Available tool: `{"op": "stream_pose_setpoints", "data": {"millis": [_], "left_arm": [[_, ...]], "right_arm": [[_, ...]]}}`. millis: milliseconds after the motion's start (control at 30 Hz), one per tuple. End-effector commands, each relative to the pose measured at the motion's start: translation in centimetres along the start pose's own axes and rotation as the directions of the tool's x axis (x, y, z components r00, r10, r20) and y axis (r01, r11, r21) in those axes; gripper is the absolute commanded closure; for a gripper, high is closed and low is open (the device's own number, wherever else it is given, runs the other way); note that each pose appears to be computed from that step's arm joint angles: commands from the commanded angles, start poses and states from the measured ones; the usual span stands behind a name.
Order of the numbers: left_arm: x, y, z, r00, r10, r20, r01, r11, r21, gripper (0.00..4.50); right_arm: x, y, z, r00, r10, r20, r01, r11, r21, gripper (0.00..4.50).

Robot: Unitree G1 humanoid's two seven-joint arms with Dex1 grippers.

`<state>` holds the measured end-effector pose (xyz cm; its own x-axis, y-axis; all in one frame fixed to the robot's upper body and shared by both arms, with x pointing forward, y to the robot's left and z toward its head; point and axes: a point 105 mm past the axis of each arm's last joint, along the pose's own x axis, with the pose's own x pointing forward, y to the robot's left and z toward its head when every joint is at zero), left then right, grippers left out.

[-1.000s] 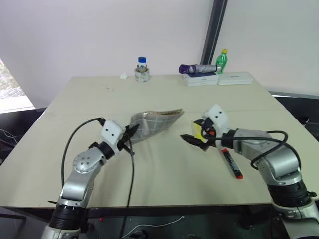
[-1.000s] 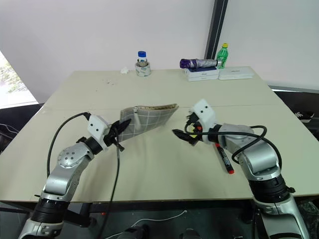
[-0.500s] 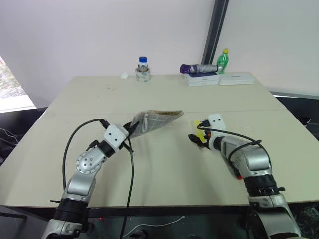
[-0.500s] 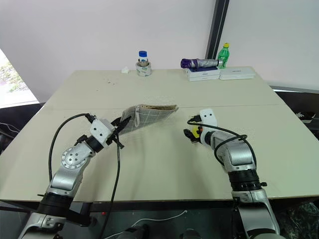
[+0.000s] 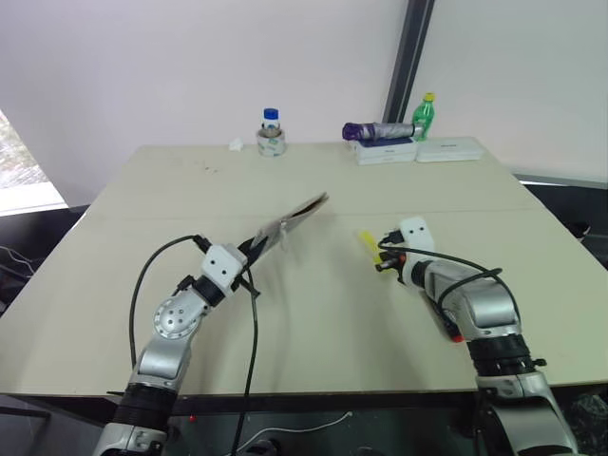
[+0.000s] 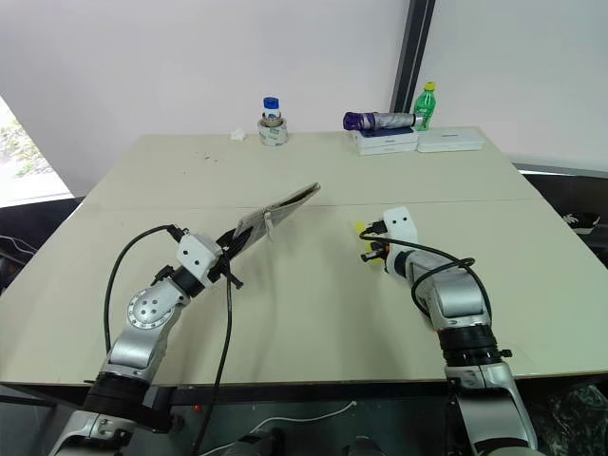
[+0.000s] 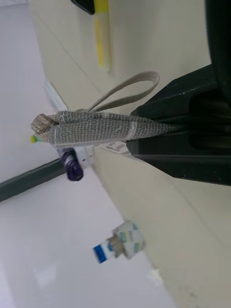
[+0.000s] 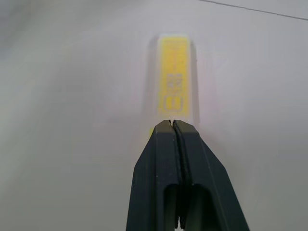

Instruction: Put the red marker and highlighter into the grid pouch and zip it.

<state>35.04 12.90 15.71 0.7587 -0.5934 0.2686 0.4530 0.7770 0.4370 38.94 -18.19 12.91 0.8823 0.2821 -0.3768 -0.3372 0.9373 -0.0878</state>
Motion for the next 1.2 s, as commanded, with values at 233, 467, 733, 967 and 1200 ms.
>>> {"op": "stream_pose_setpoints", "data": {"millis": [233,467,733,967,1200], "left_arm": [[0.0,0.3,0.7,0.999,-0.024,0.04,0.025,0.999,-0.04,4.5],[-0.6,-1.1,0.9,0.99,-0.131,0.048,0.135,0.987,-0.093,4.5],[-1.7,-1.3,1.4,0.984,-0.172,0.051,0.177,0.977,-0.118,4.5],[-1.9,-1.5,2.0,0.978,-0.197,0.07,0.204,0.974,-0.096,4.5],[-1.5,-2.7,1.9,0.954,-0.289,0.075,0.292,0.956,-0.033,4.5]], "right_arm": [[-1.8,0.1,2.3,0.994,0.061,0.089,-0.057,0.997,-0.053,3.62],[-0.8,-0.1,1.5,0.997,0.013,0.074,-0.012,1.0,-0.023,1.6],[1.7,-0.1,0.1,0.999,0.0,0.042,0.0,1.0,-0.002,1.6],[0.3,-0.8,1.1,0.997,0.027,0.075,-0.025,0.999,-0.033,3.4],[-6.4,-2.5,3.5,0.984,0.149,0.102,-0.127,0.972,-0.197,3.6]]}}
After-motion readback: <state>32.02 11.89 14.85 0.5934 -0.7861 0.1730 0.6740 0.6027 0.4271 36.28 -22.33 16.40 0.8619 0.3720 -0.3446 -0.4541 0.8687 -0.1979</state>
